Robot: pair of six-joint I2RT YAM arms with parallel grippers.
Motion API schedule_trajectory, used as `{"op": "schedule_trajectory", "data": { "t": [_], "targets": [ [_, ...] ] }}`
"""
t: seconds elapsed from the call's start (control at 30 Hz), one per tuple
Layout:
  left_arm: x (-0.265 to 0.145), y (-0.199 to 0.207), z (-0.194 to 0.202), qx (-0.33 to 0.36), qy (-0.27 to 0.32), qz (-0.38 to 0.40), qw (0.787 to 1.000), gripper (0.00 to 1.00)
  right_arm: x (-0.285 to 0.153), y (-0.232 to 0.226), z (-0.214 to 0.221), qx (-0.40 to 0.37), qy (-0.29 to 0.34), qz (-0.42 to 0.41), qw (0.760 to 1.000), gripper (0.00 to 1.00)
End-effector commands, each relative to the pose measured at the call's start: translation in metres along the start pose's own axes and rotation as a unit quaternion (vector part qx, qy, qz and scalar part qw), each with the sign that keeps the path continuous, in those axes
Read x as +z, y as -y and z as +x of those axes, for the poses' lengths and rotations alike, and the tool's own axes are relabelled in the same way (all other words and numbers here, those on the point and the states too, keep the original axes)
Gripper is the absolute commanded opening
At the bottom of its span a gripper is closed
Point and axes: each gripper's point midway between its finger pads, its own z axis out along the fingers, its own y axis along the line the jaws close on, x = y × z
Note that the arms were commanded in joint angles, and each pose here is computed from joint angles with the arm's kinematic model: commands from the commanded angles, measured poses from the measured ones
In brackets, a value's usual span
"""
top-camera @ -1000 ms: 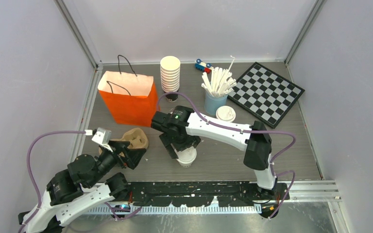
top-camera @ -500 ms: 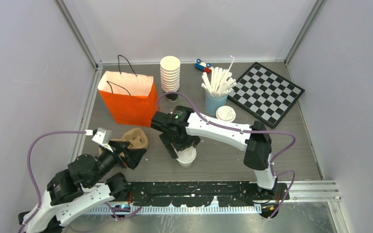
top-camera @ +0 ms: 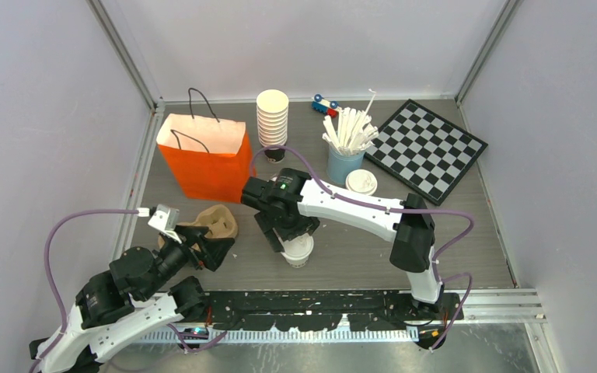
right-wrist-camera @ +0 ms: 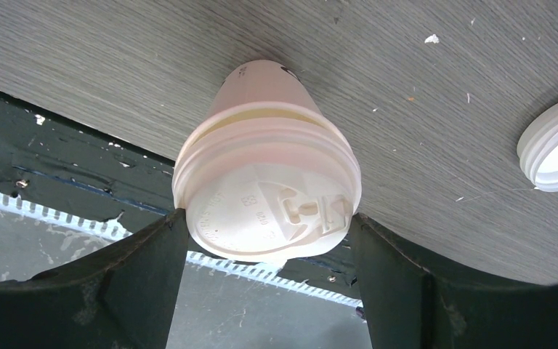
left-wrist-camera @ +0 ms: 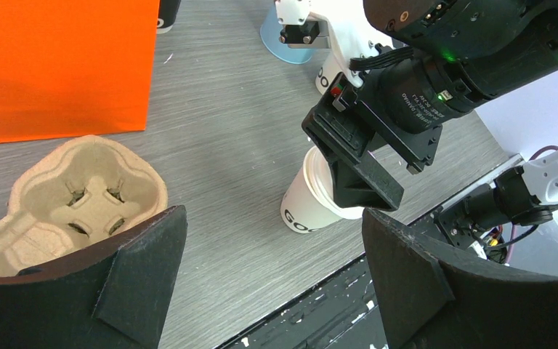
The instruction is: Pack the takeout coffee
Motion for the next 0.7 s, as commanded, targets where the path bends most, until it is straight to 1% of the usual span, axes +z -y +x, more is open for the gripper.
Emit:
{"op": "schedule_trajectory", "data": {
  "t": [0.0, 0.37, 0.67],
  "targets": [
    [0.000, 0.000, -0.006, 0.003, 0.016, 0.000, 1.000, 0.92, -0.014, 0.000, -0.008, 0.001, 0.018, -0.010, 1.000, 0.82],
    [0.001, 0.000, -0.006, 0.004, 0.016, 0.001, 1.000, 0.91, -0.025, 0.006, -0.002, 0.006, 0.018, -0.009, 1.000, 0.80],
    [0.001, 0.000, -0.006, 0.005, 0.015, 0.002, 1.000, 0.91, -0.015, -0.001, -0.005, -0.009, 0.011, -0.018, 1.000, 0.81]
  ]
}}
